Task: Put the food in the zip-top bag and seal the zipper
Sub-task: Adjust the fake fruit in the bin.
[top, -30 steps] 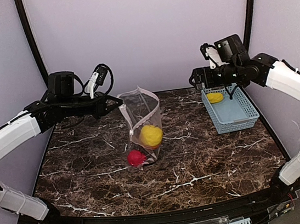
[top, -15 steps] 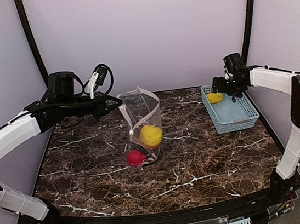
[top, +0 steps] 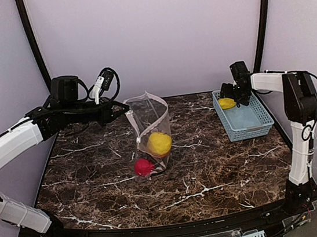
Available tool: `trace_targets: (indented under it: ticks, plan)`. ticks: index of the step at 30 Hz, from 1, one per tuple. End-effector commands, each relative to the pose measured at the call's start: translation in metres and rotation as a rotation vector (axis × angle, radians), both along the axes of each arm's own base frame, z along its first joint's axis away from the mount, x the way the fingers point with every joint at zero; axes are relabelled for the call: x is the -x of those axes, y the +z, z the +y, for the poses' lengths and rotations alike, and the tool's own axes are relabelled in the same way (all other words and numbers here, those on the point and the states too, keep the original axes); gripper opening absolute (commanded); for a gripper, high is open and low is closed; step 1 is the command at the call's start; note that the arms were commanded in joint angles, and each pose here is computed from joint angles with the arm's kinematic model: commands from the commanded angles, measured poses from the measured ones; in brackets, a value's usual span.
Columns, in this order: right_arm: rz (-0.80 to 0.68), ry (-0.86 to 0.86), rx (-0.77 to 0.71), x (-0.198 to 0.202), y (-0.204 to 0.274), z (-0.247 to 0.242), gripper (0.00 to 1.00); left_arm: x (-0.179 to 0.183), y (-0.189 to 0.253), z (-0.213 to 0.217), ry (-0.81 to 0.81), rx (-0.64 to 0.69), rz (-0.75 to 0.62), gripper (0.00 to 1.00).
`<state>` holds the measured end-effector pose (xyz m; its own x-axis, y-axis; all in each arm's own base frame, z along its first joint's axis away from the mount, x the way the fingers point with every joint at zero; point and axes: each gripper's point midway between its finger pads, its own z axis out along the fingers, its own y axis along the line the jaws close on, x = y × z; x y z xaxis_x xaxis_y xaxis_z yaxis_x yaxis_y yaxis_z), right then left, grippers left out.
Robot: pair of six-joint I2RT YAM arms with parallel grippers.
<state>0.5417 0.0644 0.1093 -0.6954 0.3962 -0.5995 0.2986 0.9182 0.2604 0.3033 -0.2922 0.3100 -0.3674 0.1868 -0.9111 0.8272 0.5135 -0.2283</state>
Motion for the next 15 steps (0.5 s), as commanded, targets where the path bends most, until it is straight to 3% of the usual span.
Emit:
trace_targets:
  ticks: [1,15]
  plan:
    - [-0.023,-0.058,0.02,-0.018,-0.004,-0.008,0.99,0.005,0.01,0.003,-0.006,0.011,-0.034,0.01]
    - [0.05,-0.085,0.114,-0.037,-0.036,-0.019,0.99,0.007,0.013,0.004,-0.007,0.015,-0.04,0.01]
